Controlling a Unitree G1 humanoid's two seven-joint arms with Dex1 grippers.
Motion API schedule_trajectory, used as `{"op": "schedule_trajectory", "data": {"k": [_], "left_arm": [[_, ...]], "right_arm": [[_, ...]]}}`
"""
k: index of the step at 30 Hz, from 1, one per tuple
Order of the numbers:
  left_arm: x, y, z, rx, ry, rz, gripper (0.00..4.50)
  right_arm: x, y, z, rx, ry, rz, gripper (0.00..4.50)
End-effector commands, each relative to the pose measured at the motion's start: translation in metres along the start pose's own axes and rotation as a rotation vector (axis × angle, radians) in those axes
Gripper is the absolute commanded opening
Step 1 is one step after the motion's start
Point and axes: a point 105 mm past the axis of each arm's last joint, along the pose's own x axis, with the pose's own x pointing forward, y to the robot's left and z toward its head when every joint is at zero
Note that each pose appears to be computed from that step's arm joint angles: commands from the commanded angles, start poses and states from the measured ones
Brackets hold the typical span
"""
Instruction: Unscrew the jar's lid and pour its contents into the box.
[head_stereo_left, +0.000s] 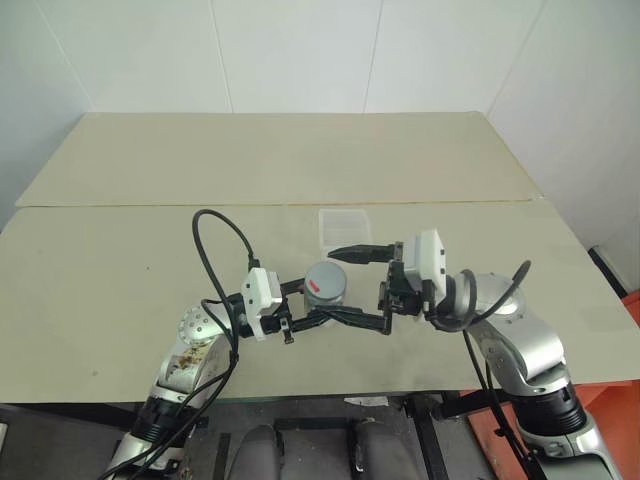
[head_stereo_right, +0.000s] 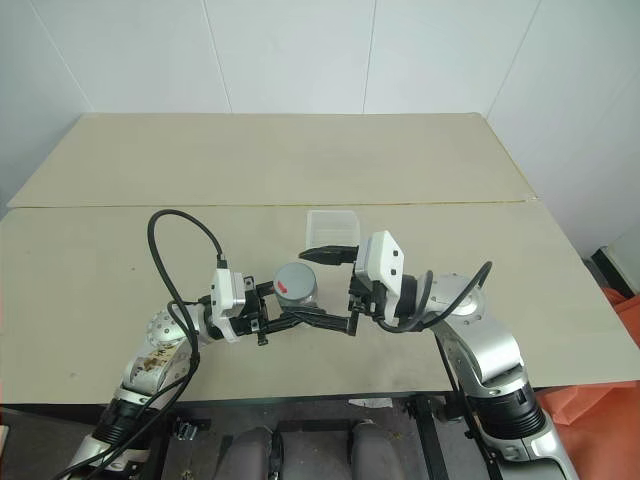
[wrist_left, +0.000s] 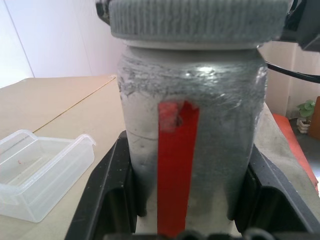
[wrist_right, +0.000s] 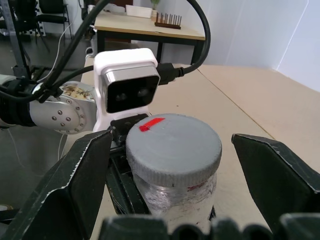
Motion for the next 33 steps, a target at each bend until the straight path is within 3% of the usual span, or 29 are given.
{"op": "schedule_trajectory", "data": {"k": [1,4,7,20,33], "left_arm": [[0.002,0.001,0.012,0.038,-0.038,-0.001,1.97],[0.002,0.001,0.011,0.036,-0.036,0.0,1.97],[0.001,0.001,0.011,0.035,-0.032,0.0,1.97],[0.0,-0.001,0.006,0.032,-0.019,-0.009,1.97],[0.0,-0.004,0.003,0.045,-0.01,-0.013,1.97]], "right_arm": [[0.002,-0.002,0.009,-0.035,-0.019,-0.005,4.44],[0.003,-0.001,0.01,-0.033,-0.03,0.008,3.89],[0.003,0.0,0.011,-0.036,-0.033,0.01,2.9],[0.001,0.001,0.015,-0.027,-0.047,0.012,2.9],[-0.008,-0.011,0.033,0.182,-0.18,-0.067,2.9]]}}
